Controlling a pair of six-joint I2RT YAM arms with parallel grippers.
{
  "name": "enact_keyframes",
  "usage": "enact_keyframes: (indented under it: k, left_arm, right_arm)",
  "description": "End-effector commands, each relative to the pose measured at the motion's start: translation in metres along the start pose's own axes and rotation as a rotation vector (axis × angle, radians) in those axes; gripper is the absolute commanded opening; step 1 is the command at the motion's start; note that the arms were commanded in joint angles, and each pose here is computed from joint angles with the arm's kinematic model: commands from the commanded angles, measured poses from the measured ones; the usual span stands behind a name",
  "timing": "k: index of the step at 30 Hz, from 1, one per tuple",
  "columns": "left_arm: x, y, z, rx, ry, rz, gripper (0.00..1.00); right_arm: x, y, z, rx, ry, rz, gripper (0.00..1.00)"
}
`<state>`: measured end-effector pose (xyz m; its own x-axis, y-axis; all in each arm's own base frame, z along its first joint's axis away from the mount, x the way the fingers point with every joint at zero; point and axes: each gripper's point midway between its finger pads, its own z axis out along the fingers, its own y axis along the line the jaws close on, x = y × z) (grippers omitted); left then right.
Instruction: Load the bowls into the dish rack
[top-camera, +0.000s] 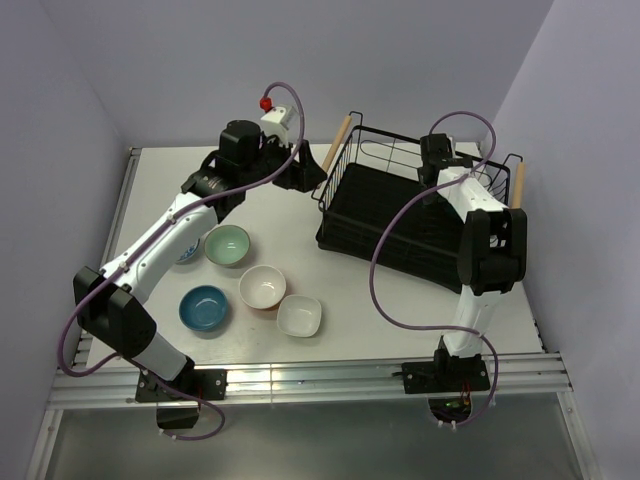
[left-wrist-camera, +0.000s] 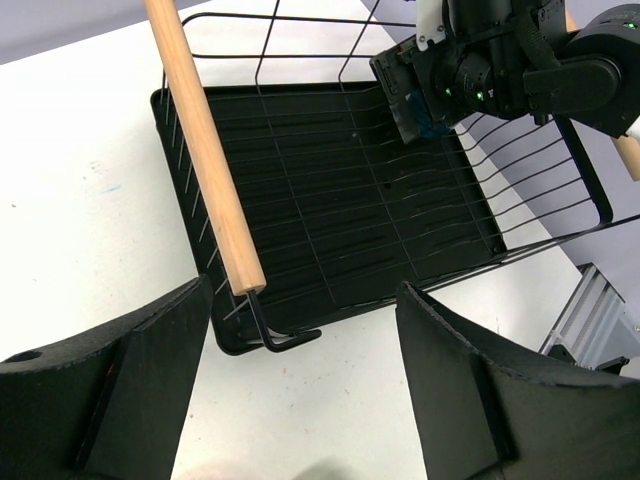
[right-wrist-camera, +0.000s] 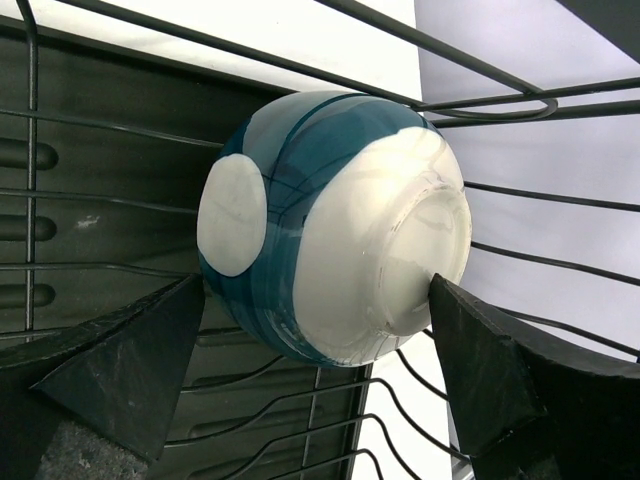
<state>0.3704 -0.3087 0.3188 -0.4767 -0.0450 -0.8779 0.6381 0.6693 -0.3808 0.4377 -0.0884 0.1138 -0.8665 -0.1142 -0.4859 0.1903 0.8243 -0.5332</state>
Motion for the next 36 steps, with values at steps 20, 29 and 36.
enact_keyframes:
  k: [20, 29, 36]
  left_arm:
    - [-0.023, -0.002, -0.043, 0.053, -0.043, 0.008, 0.99]
    - [-0.019, 0.043, -0.081, -0.016, -0.046, -0.045, 0.99]
    - [0.002, 0.116, -0.131, -0.164, -0.026, -0.114, 0.99]
  right_arm:
    - [-0.026, -0.014, -0.075, -0.208, -0.096, 0.132, 1.00]
    - [-0.031, -0.030, -0.091, -0.204, -0.141, 0.155, 1.00]
    - [-0.039, -0.035, -0.116, -0.284, -0.207, 0.188, 1.00]
